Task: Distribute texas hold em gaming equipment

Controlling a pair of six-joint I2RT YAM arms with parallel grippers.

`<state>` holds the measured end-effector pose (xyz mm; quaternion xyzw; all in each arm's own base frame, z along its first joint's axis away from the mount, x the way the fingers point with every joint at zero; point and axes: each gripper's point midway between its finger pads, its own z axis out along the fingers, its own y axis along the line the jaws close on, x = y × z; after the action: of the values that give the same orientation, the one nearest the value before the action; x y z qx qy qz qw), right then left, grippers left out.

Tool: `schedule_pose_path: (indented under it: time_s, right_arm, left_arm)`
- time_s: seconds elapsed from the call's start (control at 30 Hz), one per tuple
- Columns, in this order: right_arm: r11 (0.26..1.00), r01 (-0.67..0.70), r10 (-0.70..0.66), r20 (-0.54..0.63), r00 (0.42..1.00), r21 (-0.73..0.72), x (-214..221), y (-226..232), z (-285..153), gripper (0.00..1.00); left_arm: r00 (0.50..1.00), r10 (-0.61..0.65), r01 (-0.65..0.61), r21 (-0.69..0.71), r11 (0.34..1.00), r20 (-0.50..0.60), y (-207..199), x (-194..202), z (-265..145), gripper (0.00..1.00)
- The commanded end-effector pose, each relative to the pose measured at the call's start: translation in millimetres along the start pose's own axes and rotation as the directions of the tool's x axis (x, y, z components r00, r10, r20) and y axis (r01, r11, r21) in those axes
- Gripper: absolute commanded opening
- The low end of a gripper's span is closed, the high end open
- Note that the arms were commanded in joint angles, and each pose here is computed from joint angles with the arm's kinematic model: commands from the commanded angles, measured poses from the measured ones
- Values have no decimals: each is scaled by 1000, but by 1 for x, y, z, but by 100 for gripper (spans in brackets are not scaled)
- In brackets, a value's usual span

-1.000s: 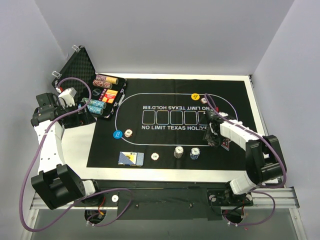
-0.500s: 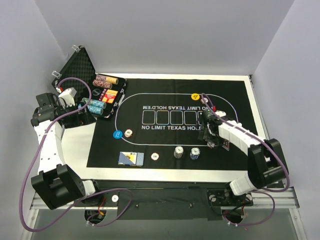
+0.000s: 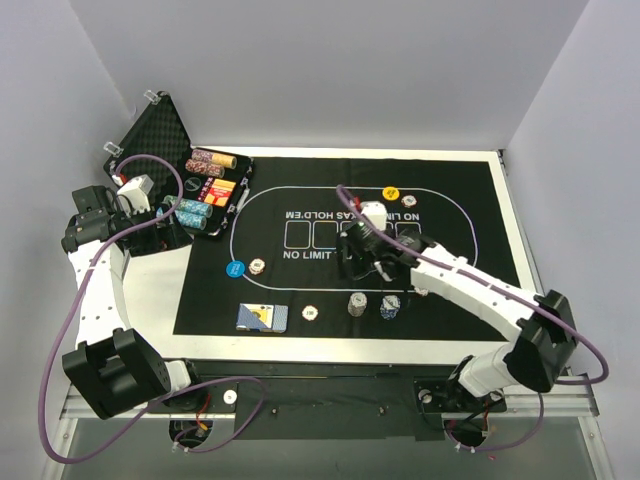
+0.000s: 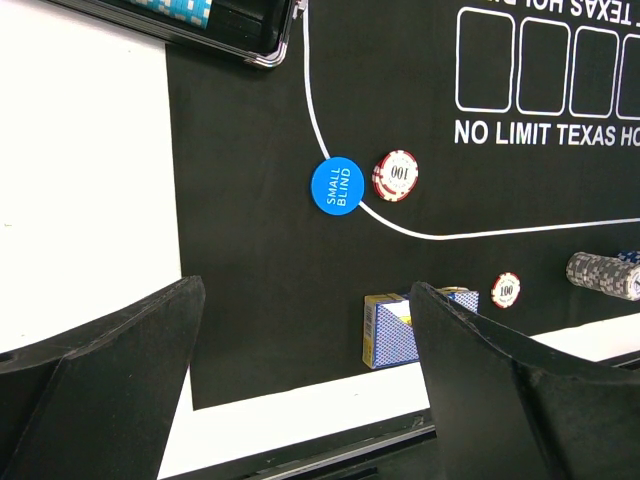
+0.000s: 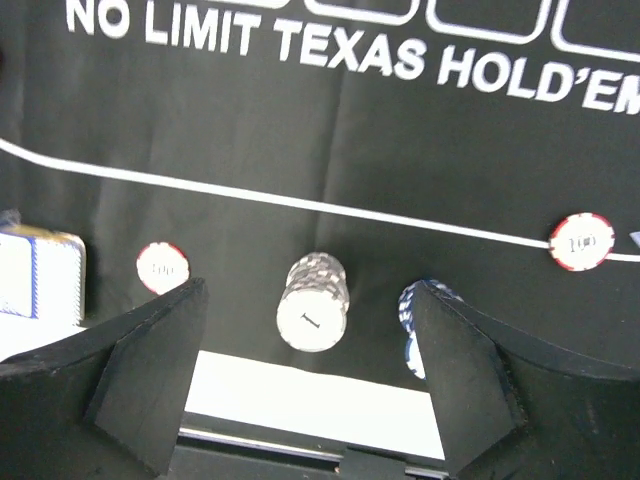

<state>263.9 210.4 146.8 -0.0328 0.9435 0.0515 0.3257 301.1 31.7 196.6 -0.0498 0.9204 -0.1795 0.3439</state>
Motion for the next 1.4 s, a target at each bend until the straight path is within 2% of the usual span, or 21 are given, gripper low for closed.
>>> schedule_pose_path:
  time_s: [0.0,0.43,0.57,0.83,1.37]
  right_arm:
    - [992,118,-113,-116,987,40,35,2,6,79]
    - [981,189,-176,-223,959,36,73,6,28,78]
    - [981,193,-182,-242,953,20,83,10,33,72]
    - [978,206,-197,-268,943,6,102,15,37,66]
    - [976,214,-199,-270,942,26,106,11,43,45]
  left_arm:
    - [1000,10,-11,15,1000,21,-3,-4,-2,95]
    - [1000,13,-14,10,1000,27,-2,-6,-4,95]
    - [1000,14,-15,10,1000,24,-2,-5,-3,95]
    - [1000,12,-13,7,1000,23,-1,-4,-2,95]
    - [1000,16,-16,1,1000,22,0,-2,-2,95]
